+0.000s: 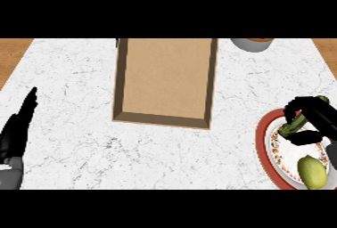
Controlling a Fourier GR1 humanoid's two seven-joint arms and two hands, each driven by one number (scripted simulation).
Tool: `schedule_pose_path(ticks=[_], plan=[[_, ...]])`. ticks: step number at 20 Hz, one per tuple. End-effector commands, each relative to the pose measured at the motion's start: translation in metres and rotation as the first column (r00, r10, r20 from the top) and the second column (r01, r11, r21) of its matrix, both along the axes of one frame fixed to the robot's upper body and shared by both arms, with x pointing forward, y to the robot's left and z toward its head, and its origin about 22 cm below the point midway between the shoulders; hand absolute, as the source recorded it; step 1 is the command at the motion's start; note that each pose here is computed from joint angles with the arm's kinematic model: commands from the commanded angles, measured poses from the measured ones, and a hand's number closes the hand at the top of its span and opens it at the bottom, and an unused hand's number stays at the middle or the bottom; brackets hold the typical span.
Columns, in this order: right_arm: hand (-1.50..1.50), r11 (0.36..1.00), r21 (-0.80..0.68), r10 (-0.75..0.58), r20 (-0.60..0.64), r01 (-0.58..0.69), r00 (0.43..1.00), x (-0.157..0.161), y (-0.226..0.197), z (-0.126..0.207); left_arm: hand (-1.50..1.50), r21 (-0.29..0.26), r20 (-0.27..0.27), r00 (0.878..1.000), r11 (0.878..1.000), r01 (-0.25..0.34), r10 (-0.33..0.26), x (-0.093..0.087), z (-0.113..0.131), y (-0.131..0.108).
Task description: Pick the squash from the plate and place it in the cardboard box
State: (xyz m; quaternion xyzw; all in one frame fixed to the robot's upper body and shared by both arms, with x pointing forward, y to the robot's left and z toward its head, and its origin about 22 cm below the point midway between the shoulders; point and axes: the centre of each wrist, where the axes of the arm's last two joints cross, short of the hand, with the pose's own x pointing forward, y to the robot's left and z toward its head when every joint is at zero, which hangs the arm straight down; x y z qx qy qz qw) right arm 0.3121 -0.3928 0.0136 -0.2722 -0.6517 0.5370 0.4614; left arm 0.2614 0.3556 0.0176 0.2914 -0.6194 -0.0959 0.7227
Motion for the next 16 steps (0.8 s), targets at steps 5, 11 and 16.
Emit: schedule_pose_path(ticks=[5,11,16], plan=[[1.50,0.958,-0.267,0.234,0.503,-0.107,0.832,0.079,0.039,0.154,0.00,0.009,0.017,0.998,0.998,0.062,-0.062,0.011,0.004,-0.016],[1.50,0.960,-0.208,0.278,0.680,-0.185,0.679,0.095,0.046,0.192,0.00,0.011,0.002,1.000,1.000,0.024,-0.024,0.000,0.000,-0.003],[1.50,0.900,-0.229,0.404,0.757,-0.371,0.513,0.104,0.077,0.215,0.00,-0.002,0.007,1.000,1.000,0.013,-0.013,0.002,0.002,-0.002]])
